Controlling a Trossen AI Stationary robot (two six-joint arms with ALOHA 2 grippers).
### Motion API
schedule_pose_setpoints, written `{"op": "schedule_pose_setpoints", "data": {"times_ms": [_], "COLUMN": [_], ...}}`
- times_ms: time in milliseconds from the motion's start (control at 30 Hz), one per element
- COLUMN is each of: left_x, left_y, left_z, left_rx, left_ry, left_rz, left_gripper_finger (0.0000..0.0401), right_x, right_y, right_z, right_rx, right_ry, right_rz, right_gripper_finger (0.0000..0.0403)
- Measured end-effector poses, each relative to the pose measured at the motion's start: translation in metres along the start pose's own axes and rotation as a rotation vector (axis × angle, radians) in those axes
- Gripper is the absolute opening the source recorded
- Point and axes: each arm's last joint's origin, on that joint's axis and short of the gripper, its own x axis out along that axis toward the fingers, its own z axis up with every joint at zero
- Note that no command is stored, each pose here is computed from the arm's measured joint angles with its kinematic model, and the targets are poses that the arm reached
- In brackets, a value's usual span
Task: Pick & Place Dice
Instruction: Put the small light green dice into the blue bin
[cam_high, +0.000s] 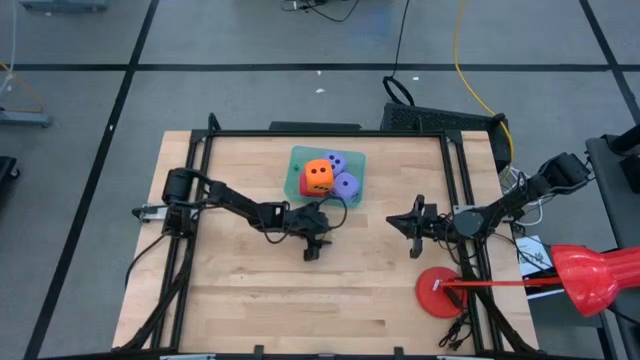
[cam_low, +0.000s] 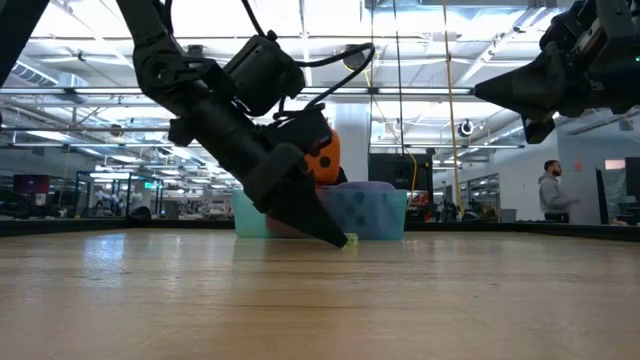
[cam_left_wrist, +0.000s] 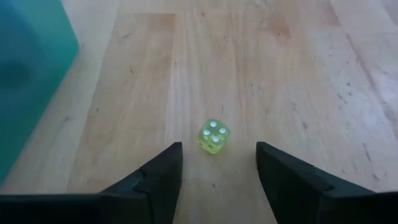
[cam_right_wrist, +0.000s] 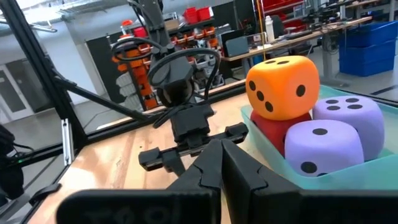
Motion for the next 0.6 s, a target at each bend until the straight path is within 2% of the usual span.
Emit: {"op": "schedule_pose_setpoints", "data": {"times_ms": [300,600], "left_x": [0.0,-0.0003], "left_y": [-0.0001,0.0035], "left_z": [0.0018,0.0043], "left_rx": [0.002,-0.019], "left_ry": [-0.018,-0.043], "left_rz": [0.004,0.017], "left_gripper_finger": [0.023,0.0203], "right_x": [0.0001,0.0001], "right_y": [-0.0001,-0.0001], "right_z": [0.0002,0.0001], "right_rx": [-0.008,-0.008], "right_ry": [-0.002,-0.002], "right_rz": [-0.005,-0.005], "right_gripper_finger": [0.0004,0.0004]}}
